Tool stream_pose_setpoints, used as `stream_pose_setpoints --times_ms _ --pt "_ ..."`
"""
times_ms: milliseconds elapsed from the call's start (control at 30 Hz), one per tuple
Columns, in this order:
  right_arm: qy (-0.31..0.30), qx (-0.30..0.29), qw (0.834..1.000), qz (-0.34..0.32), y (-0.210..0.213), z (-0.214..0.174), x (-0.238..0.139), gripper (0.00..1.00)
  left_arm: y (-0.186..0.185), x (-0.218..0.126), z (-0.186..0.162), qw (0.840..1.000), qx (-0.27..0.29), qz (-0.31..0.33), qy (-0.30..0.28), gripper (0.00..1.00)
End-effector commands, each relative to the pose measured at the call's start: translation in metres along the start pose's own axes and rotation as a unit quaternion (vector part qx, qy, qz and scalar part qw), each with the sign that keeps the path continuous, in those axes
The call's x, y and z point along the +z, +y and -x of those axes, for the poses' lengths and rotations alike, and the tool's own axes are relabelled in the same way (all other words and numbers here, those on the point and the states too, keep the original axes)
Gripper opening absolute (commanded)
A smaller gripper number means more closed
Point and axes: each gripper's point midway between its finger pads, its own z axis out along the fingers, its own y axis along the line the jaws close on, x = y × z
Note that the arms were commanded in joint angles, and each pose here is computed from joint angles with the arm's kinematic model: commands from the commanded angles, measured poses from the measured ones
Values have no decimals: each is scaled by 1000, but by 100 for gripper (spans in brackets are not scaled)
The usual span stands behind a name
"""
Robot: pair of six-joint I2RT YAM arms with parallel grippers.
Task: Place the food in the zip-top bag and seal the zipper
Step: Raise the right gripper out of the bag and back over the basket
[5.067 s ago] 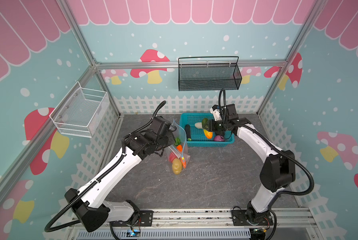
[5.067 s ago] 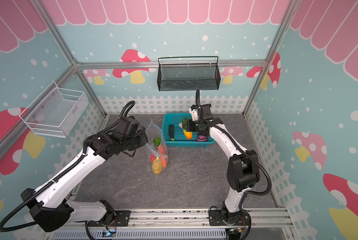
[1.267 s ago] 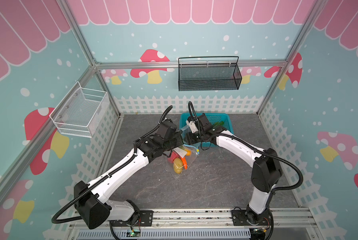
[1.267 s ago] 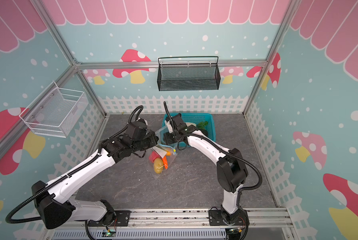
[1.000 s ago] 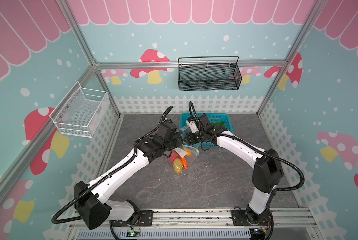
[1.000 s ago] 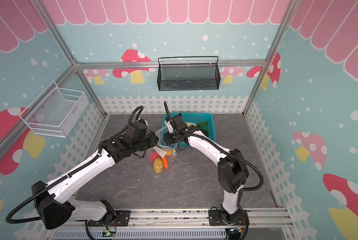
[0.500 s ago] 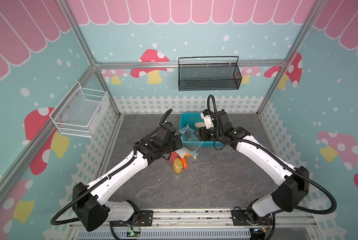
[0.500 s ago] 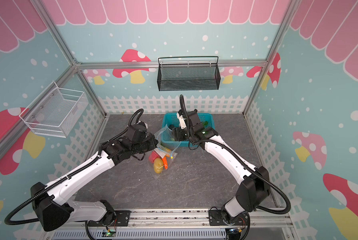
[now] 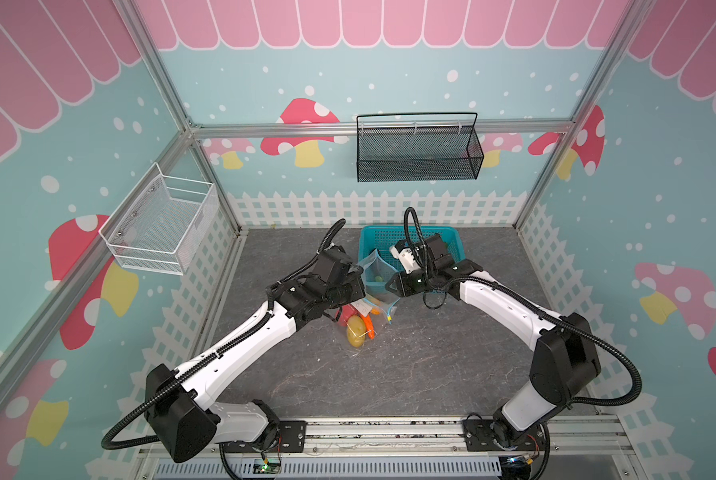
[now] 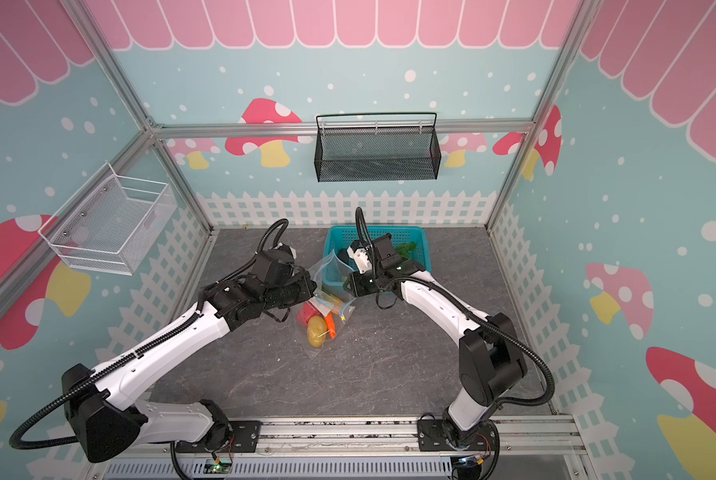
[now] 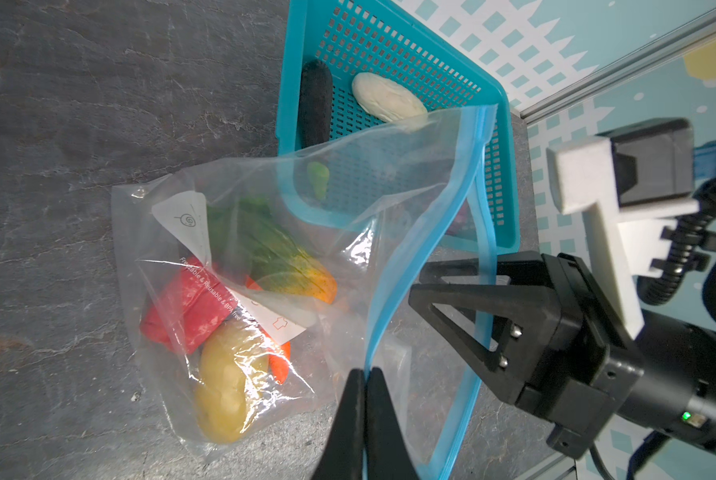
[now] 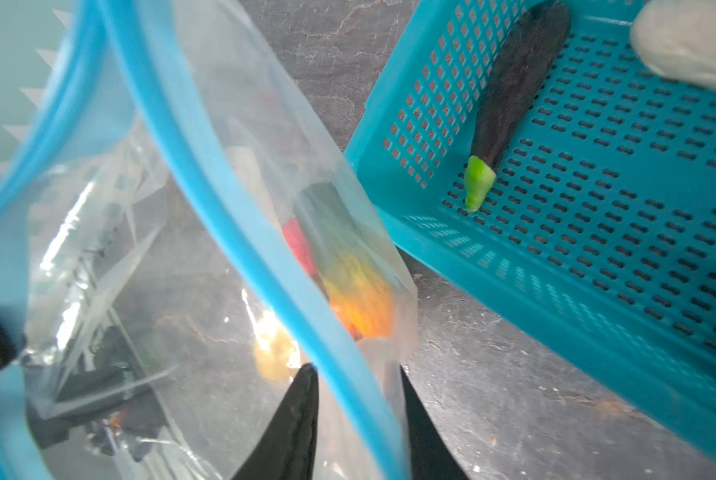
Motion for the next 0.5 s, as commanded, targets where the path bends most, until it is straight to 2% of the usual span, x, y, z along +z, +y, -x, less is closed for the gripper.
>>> stream_pose_setpoints --times_ms 0,200,467 --pt "10 6 999 40 11 -10 4 24 7 -9 -4 1000 6 7 3 0" --pt "25 24 998 53 15 -29 8 19 11 -12 -6 1000 7 14 7 0" --pt "35 35 995 87 36 -49 20 18 19 -17 -12 1000 4 25 13 0"
